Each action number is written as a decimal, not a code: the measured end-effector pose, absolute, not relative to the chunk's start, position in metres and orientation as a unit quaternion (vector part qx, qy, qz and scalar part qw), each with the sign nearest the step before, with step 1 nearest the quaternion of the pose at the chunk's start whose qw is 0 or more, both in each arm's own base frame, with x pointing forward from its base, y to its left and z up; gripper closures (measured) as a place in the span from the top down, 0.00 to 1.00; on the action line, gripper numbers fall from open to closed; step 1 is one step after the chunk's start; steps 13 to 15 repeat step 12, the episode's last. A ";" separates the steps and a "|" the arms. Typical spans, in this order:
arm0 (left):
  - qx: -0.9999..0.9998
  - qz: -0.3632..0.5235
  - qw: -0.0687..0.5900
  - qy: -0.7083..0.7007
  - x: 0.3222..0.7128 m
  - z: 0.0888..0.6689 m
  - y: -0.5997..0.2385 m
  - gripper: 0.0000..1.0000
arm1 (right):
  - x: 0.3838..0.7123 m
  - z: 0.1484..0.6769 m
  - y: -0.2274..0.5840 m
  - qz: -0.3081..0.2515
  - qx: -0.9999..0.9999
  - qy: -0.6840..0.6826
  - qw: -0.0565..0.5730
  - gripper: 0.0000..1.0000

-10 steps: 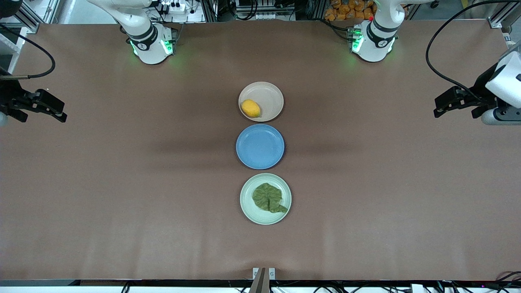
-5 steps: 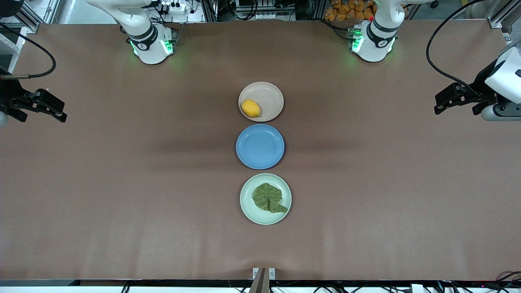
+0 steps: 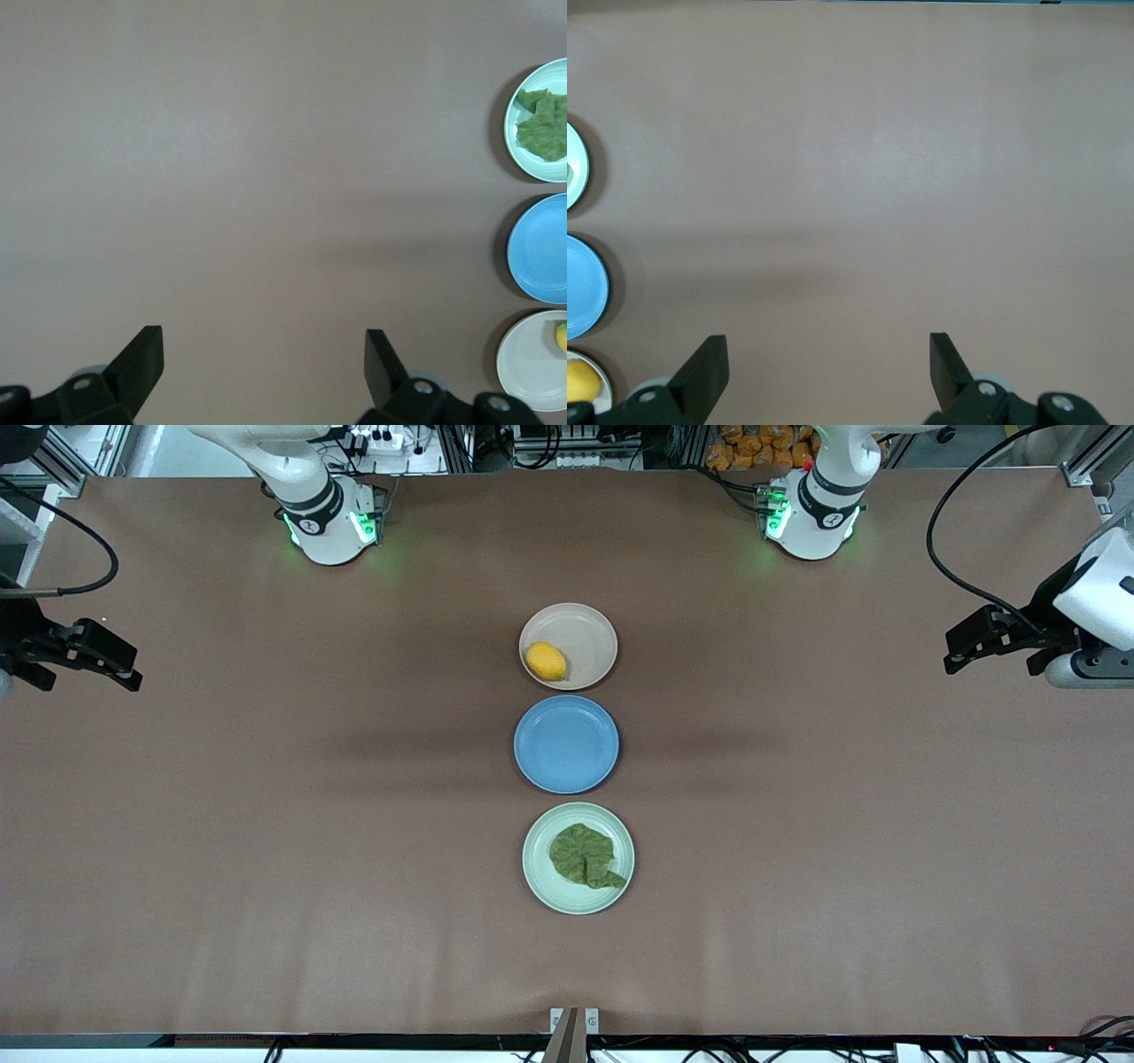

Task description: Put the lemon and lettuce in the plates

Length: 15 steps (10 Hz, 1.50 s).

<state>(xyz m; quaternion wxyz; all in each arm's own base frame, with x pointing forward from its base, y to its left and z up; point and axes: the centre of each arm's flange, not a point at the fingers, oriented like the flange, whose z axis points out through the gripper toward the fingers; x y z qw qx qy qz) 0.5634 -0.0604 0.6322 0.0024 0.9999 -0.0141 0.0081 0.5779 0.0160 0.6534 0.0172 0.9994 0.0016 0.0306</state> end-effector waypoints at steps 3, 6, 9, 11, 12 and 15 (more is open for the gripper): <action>1.000 0.008 0.002 -0.014 0.564 0.632 -0.060 1.00 | 0.578 0.654 0.017 0.031 0.999 0.004 0.017 1.00; 1.000 0.007 0.002 -0.013 0.564 0.631 -0.060 1.00 | 0.578 0.653 0.018 0.031 0.999 0.005 0.016 1.00; 1.000 0.007 0.002 -0.013 0.564 0.631 -0.059 1.00 | 0.578 0.654 0.009 0.031 0.999 -0.002 0.017 1.00; 1.000 0.007 0.002 -0.013 0.564 0.631 -0.060 1.00 | 0.578 0.654 0.009 0.031 0.999 -0.001 0.017 1.00; 1.000 0.007 0.002 -0.013 0.564 0.631 -0.060 1.00 | 0.578 0.654 0.009 0.031 0.999 -0.002 0.017 1.00; 1.000 0.007 0.002 -0.013 0.564 0.631 -0.060 1.00 | 0.578 0.654 0.009 0.031 0.999 -0.002 0.017 1.00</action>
